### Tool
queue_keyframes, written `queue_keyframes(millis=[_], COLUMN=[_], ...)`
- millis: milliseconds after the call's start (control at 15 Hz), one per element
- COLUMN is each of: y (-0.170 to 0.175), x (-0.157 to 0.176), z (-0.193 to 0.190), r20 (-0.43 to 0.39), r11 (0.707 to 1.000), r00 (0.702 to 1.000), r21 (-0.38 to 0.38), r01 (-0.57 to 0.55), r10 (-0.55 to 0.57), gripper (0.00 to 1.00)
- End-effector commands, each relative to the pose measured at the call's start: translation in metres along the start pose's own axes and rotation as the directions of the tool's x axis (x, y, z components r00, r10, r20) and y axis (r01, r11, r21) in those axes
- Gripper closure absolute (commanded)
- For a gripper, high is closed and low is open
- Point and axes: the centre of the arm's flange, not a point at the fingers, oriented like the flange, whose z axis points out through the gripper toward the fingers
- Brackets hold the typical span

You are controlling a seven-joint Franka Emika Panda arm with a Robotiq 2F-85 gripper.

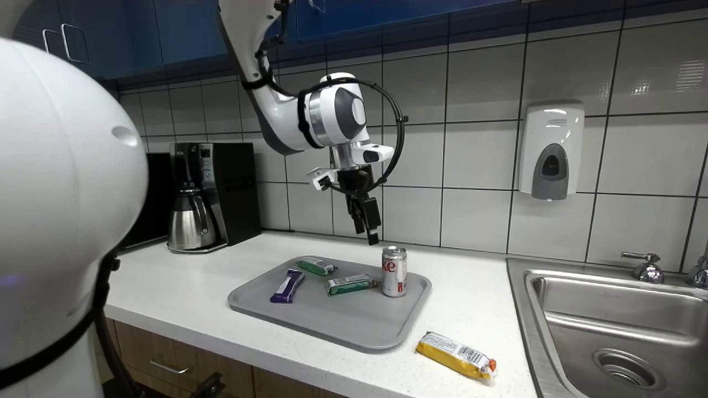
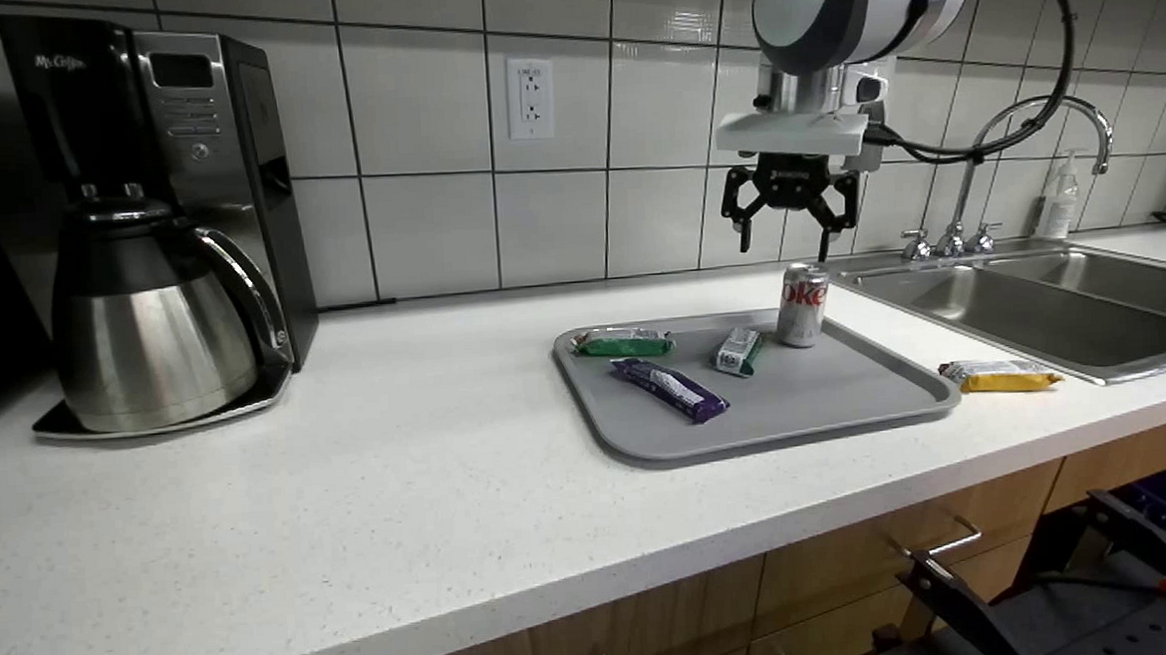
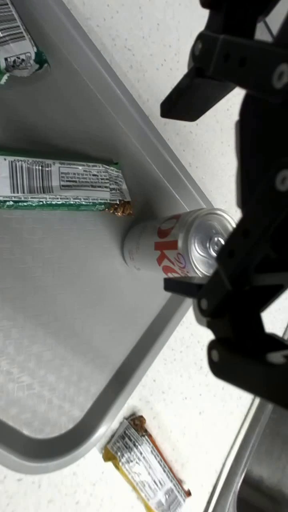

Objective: Put the chocolate bars on the tray

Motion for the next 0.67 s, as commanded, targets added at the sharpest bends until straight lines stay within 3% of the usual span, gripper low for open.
queue_keyframes(millis=[0,600], y=[0.028,0.092], x=[0.009,0.024], z=[-0.022,-0.019], r20=[0.017,0.036], r11=[0.997,0.957], r00=[0.998,0.959], r21=[-0.043,-0.086], r01=[-0.060,-0.277], r10=[0.060,0.281], gripper=[0.00,0.00])
